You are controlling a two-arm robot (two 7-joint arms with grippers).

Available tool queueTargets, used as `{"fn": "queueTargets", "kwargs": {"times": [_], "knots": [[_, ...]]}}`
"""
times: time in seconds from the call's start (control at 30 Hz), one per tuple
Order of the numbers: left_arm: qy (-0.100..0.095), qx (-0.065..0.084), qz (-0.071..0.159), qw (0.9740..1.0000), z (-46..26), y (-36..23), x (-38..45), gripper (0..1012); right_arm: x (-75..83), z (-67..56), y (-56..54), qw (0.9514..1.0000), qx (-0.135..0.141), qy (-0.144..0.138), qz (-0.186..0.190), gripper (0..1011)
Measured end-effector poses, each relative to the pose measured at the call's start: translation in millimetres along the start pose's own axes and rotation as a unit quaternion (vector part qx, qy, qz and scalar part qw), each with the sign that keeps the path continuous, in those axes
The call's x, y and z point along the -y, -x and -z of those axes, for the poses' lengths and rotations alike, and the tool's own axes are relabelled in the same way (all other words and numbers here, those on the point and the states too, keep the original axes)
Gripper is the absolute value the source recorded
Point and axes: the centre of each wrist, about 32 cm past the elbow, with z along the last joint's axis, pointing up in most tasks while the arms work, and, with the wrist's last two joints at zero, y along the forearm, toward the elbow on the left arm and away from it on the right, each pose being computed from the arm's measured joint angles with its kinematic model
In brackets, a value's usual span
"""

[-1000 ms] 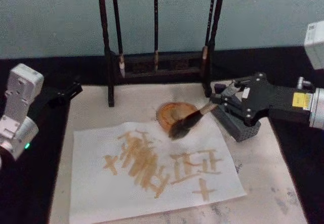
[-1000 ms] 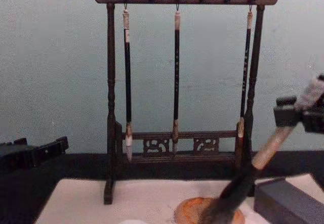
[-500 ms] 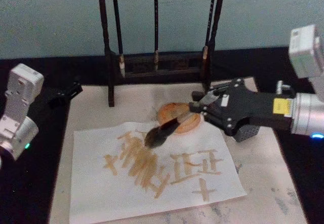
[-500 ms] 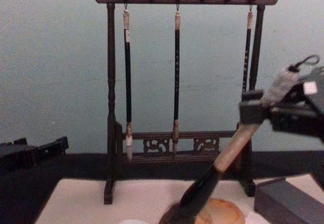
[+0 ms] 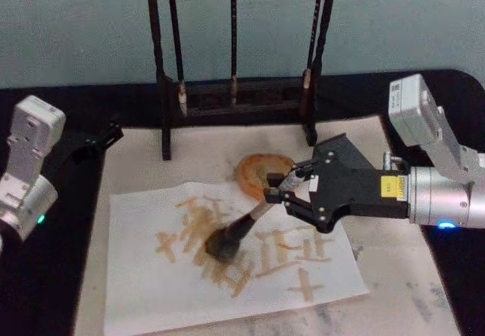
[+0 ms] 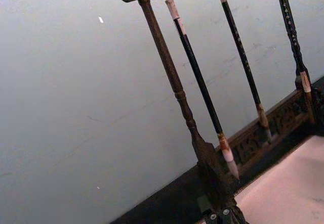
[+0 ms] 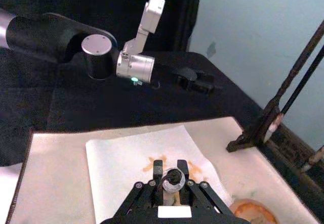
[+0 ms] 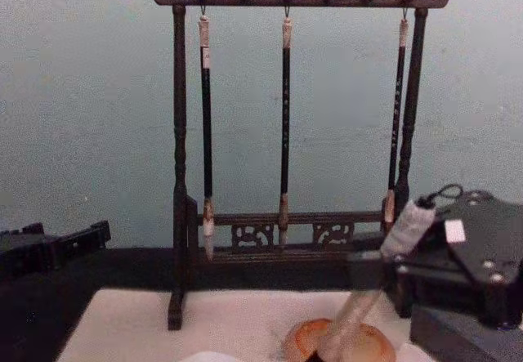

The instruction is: Pick up the brush from the inkstone, write on the paper, then place the brush back to its original position.

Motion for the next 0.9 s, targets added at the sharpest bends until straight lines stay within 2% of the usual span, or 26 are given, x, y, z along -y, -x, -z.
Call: {"fn": "queueTargets", "kwargs": {"times": [0.27,0.47,0.9], "knots": [[0.000,0.000,0.000,1.0000,0.0,0.0,0.0,1002,2.5,12.6,-2.9,0.9999,-0.014,0.004,0.005,165],[0.000,0.000,0.000,1.0000,0.0,0.0,0.0,1002,10.2,21.1,-4.3,0.9994,-0.026,0.011,0.020,165],[0.000,0.000,0.000,1.0000,0.0,0.0,0.0,1002,34.3,21.8,-5.3,0.9982,-0.023,0.018,0.052,166]]}}
